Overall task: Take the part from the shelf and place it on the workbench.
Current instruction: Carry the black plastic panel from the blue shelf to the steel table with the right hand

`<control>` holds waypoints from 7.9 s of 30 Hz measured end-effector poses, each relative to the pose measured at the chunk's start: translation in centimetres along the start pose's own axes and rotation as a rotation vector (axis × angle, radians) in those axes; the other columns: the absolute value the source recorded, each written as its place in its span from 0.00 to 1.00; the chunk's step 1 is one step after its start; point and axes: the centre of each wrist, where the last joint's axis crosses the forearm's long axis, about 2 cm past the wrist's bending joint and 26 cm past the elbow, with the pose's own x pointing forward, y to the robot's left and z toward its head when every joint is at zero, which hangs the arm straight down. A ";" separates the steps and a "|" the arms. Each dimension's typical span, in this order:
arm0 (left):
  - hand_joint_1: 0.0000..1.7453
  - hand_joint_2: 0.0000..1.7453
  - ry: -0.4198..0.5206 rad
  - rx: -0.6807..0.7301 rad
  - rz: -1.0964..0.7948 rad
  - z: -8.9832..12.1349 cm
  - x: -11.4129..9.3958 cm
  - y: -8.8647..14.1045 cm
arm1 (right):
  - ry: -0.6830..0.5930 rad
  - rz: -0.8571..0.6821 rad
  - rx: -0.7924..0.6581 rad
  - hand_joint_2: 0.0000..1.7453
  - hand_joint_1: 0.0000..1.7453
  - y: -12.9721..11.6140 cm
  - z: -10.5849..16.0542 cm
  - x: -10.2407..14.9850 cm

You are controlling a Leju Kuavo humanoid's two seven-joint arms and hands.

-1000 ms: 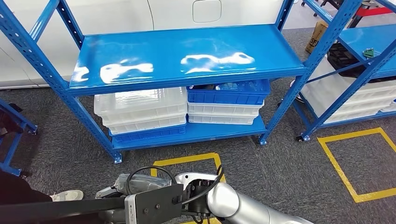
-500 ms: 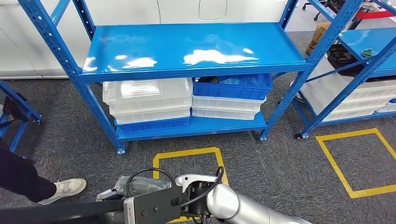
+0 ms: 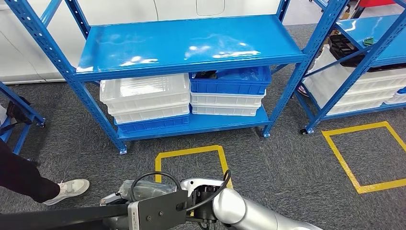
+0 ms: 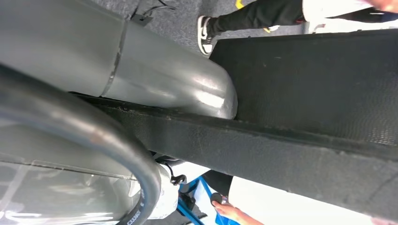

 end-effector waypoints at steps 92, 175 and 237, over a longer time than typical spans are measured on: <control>0.00 1.00 -0.011 -0.046 -0.071 0.0 0.0 -0.3 | 0.084 -0.103 -0.159 0.00 1.00 1.9 2.8 -2.8; 0.00 1.00 -0.020 0.003 -0.099 -0.1 0.2 0.7 | 0.044 -0.081 -0.205 0.00 1.00 1.1 1.3 -2.3; 0.00 1.00 -0.035 -0.017 -0.145 -0.4 0.7 1.3 | 0.015 -0.026 -0.253 0.00 1.00 1.6 1.6 -1.7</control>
